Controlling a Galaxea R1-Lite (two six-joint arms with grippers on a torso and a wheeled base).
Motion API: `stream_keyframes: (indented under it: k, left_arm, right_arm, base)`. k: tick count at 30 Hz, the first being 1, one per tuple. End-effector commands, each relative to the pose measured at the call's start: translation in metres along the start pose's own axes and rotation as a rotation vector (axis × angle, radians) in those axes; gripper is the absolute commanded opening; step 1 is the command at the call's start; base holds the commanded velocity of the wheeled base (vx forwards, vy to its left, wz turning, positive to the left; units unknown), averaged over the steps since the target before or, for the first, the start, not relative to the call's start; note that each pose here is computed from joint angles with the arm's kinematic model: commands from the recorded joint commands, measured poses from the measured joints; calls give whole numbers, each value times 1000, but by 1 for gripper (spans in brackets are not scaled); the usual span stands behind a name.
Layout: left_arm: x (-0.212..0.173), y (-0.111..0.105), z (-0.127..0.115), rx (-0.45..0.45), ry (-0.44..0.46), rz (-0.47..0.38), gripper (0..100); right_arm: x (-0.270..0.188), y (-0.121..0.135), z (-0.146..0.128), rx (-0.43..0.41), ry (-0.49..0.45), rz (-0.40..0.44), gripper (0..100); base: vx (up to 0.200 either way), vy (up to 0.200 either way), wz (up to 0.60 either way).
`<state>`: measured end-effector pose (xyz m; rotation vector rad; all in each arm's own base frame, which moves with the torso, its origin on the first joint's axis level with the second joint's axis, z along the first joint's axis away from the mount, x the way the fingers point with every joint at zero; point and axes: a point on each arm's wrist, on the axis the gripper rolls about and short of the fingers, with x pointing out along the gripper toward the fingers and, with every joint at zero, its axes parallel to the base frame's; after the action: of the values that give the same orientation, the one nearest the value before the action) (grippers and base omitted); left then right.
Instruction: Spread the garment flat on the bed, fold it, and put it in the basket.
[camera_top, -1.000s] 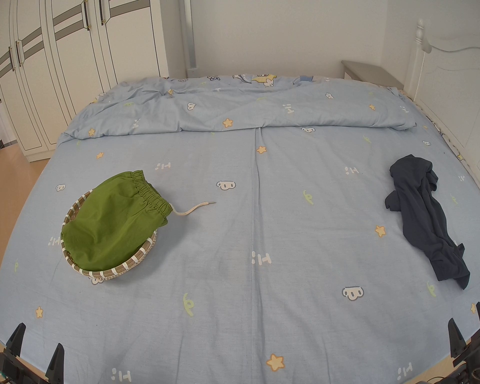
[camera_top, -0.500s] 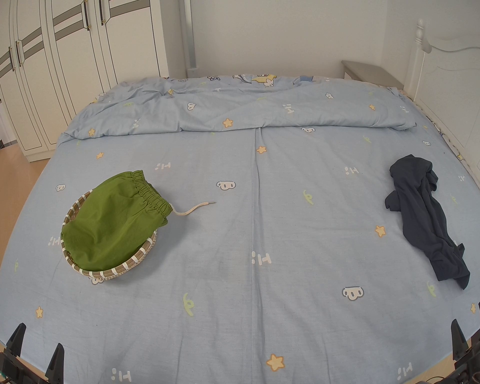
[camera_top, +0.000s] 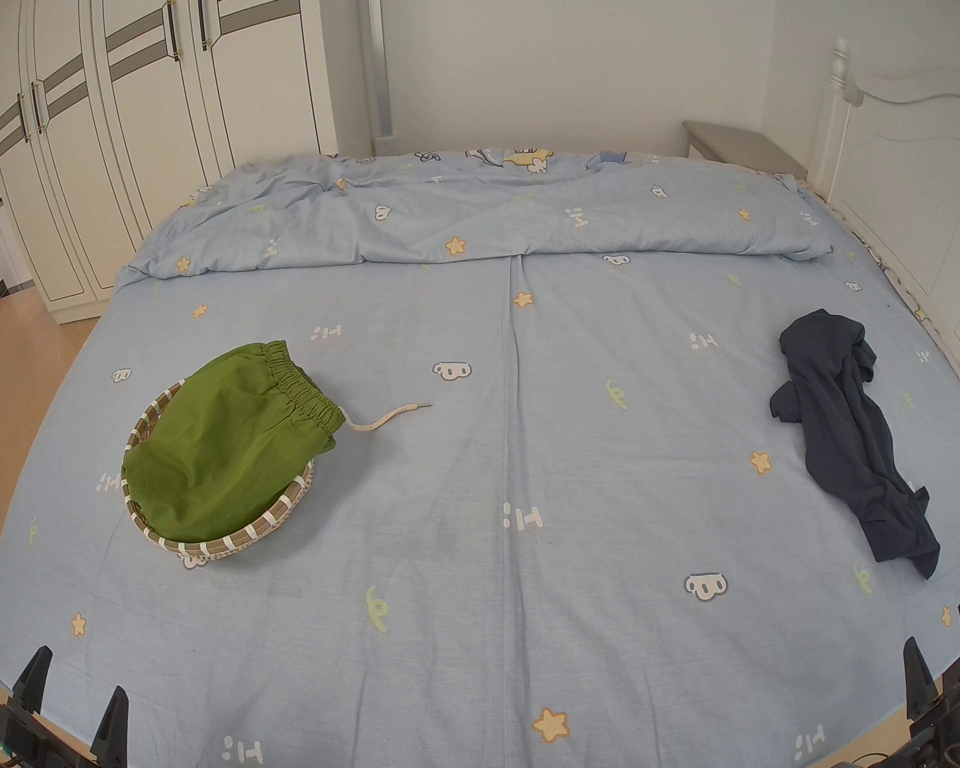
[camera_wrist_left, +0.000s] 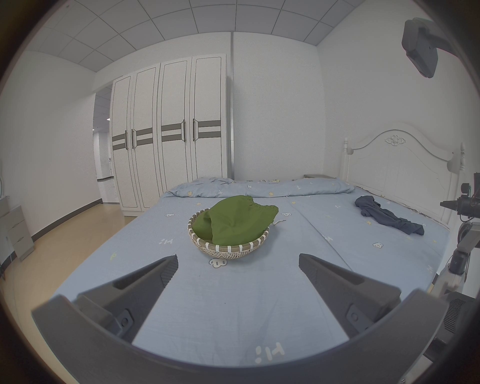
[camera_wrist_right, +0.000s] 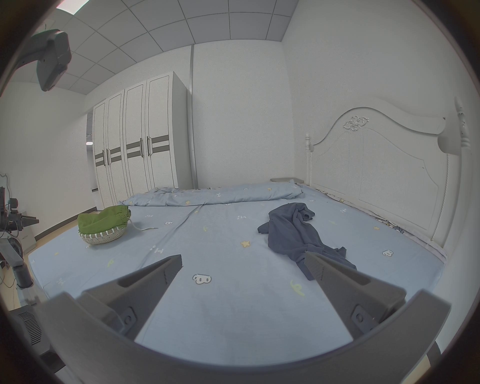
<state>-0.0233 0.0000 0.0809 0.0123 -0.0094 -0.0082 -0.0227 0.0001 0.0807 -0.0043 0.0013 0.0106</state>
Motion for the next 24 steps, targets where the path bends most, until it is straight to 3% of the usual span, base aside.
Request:
stream_keyframes:
  k: [1, 24]
  left_arm:
    - [0, 0, -5, 0, 6, 1, 100]
    - [0, 0, -5, 1, 6, -1, 100]
  right_arm:
    - [0, 0, -5, 0, 8, 0, 100]
    - [1, 0, -5, 0, 11, 0, 100]
  base:
    - [0, 0, 0]
    - [0, 0, 0]
